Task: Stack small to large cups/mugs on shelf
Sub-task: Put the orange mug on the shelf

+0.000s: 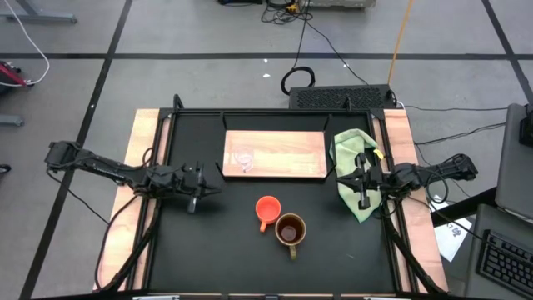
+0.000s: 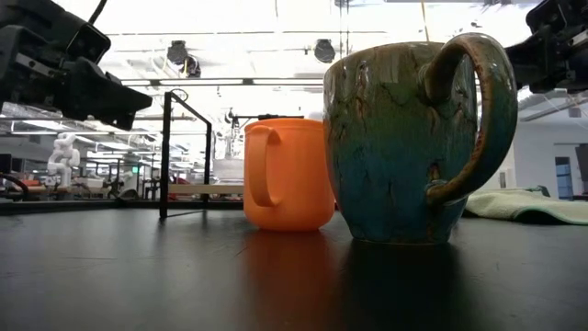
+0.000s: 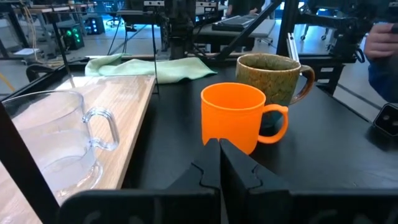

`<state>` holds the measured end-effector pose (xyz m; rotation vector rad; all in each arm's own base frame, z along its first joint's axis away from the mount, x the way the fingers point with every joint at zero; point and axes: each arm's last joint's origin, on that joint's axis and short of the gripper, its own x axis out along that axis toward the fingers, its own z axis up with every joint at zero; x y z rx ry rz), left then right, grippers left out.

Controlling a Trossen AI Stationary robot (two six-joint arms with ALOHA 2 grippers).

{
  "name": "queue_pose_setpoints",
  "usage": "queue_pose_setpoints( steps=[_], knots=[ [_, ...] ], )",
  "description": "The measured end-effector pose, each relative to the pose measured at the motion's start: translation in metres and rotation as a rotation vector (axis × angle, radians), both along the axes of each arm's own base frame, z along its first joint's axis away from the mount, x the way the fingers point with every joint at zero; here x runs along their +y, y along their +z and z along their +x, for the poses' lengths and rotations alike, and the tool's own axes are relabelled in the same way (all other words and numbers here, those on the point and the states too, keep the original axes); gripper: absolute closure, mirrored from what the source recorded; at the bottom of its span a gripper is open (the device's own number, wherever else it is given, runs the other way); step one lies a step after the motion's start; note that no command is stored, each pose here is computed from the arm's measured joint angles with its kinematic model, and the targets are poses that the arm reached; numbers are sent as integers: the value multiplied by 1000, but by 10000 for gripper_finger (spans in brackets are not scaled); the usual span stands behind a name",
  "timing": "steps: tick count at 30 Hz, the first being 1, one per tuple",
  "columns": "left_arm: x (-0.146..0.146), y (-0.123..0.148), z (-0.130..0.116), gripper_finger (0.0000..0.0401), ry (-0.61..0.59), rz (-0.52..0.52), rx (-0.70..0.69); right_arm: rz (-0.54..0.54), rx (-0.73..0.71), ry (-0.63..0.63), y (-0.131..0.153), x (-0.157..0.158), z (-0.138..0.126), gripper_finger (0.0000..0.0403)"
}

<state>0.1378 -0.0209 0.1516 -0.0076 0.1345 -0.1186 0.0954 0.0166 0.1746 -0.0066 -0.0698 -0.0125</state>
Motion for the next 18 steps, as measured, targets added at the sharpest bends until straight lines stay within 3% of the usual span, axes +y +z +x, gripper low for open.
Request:
queue_pose_setpoints(
  steps=[18],
  knots=[
    [0,0,0,399,-1,2,1,-14,-51,27,7,2,3,395]
  ],
)
